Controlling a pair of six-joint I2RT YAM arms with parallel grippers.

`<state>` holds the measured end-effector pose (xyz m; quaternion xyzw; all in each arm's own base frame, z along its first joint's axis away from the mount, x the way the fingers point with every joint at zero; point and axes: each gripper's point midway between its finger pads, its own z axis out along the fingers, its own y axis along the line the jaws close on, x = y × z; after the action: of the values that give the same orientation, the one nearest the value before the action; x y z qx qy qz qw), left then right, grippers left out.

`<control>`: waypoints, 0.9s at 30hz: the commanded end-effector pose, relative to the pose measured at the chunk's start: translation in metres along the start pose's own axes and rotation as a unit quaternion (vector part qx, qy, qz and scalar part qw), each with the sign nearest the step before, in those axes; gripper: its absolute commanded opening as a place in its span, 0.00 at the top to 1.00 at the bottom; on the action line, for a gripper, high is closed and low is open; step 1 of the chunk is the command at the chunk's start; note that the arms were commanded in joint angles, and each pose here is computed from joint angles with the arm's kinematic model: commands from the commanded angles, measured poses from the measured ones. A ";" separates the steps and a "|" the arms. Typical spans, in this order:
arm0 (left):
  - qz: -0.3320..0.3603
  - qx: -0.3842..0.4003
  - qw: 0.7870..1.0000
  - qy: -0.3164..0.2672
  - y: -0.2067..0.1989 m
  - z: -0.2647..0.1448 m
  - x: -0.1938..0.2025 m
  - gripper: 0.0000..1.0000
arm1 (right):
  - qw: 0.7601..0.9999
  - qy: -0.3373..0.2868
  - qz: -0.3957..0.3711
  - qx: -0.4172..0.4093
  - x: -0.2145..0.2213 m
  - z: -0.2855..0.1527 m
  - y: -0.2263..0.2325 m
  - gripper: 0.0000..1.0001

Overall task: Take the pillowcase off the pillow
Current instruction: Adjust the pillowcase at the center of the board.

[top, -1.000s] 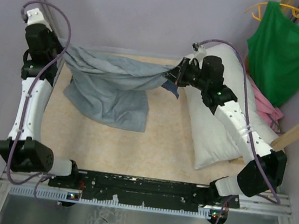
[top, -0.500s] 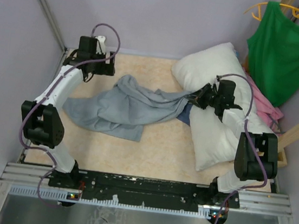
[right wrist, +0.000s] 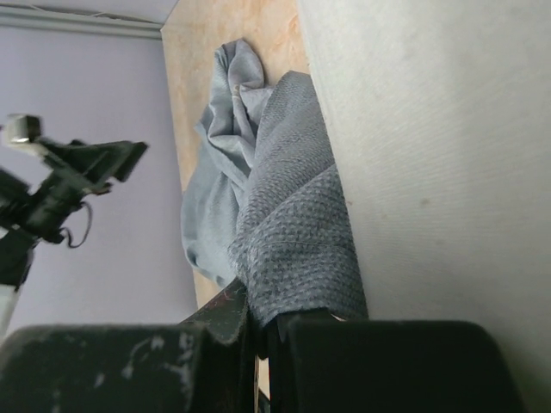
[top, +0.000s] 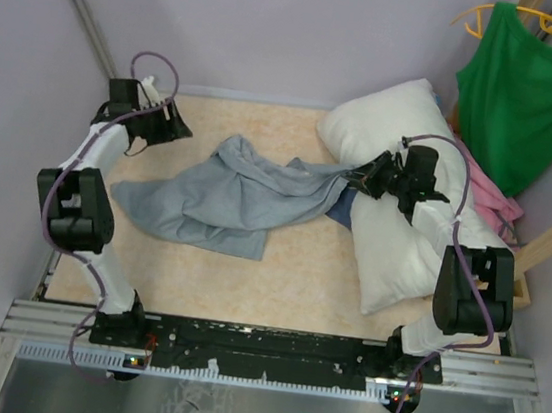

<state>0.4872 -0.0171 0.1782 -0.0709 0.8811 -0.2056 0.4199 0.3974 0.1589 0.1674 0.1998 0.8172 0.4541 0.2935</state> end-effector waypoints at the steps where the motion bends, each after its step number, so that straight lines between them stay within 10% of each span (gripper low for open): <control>1: 0.026 0.037 0.996 0.073 -0.014 0.047 0.056 0.29 | 1.000 -0.006 0.011 -0.010 -0.012 -0.002 0.007 1.00; 13: 0.039 0.030 0.985 0.164 -0.016 0.093 0.127 0.31 | 1.000 -0.003 0.013 -0.014 -0.003 -0.006 0.004 1.00; 17: 0.039 0.026 0.984 0.175 -0.018 0.093 0.122 0.98 | 0.999 -0.003 0.017 -0.029 -0.007 -0.005 0.014 1.00; 21: 0.047 -0.030 0.997 0.059 -0.018 0.064 0.007 1.00 | 0.993 -0.045 -0.022 -0.106 -0.059 -0.010 0.097 1.00; 27: 0.023 -0.125 0.967 -0.219 -0.031 -0.105 -0.183 1.00 | 0.953 -0.202 -0.067 -0.217 -0.165 -0.091 0.189 1.00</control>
<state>0.5551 -0.0348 0.1956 -0.0555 0.8926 -0.1602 0.4177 0.4677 0.1569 0.2904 0.1783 0.7558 0.5082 0.3726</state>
